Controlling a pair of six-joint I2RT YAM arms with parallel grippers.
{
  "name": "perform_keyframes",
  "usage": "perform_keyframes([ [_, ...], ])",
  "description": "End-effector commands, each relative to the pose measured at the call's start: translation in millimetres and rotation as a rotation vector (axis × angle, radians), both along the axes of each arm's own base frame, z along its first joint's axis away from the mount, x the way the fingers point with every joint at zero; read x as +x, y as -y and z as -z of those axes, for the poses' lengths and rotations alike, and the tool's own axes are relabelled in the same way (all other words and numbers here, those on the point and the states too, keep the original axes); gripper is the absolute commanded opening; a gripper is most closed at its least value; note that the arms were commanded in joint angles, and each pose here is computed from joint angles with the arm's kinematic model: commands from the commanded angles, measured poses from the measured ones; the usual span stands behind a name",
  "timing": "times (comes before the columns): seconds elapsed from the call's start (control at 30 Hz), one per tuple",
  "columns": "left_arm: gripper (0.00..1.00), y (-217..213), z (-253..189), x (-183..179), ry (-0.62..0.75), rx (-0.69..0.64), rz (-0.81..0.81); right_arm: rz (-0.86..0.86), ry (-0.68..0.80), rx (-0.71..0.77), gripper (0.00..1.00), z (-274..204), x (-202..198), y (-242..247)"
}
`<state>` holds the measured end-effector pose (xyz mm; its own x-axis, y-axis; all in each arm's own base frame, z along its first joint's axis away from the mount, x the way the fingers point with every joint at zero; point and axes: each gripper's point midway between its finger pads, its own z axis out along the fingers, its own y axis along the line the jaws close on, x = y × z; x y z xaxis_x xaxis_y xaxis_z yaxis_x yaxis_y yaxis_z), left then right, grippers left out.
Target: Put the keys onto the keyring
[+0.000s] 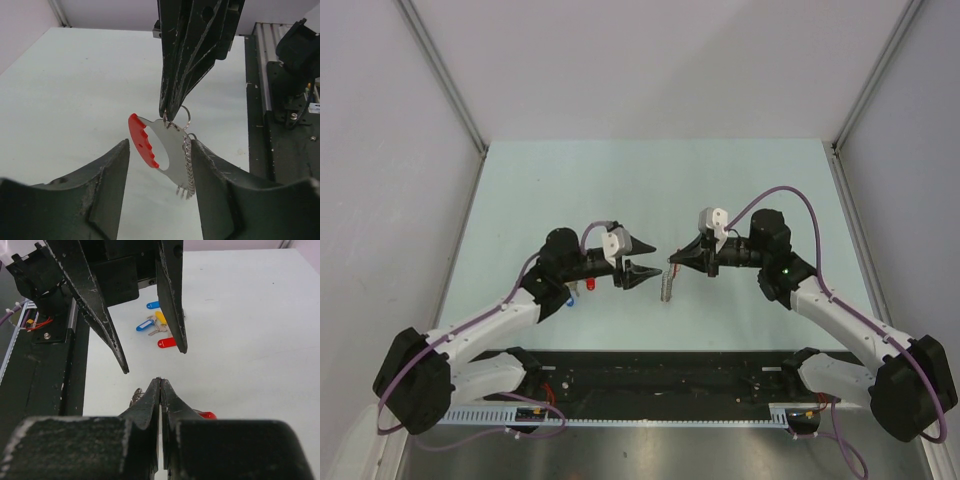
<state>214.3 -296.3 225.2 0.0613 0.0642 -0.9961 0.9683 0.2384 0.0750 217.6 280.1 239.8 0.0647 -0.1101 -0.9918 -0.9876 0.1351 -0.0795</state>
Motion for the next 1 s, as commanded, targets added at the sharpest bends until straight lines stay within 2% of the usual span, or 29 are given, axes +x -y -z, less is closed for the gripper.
perform_keyframes([
  [0.0, 0.54, 8.3, -19.2, -4.8, 0.015, -0.013, 0.085, -0.049, 0.054, 0.025, 0.00, -13.8, -7.1, -1.9],
  [0.3, 0.41, 26.7, -0.7, -2.3, -0.141, 0.062, 0.185, -0.060, 0.062, 0.029, 0.00, -17.7, -10.7, -2.2],
  [0.77, 0.34, 27.6, -9.1, -9.5, -0.126, 0.033, 0.224, -0.068, 0.057, 0.029, 0.00, -17.3, -12.4, -4.0],
  [0.97, 0.27, 29.0, -12.1, -9.4, -0.122, 0.018, 0.229, -0.070, 0.053, 0.027, 0.00, -15.3, -12.0, -4.8],
])
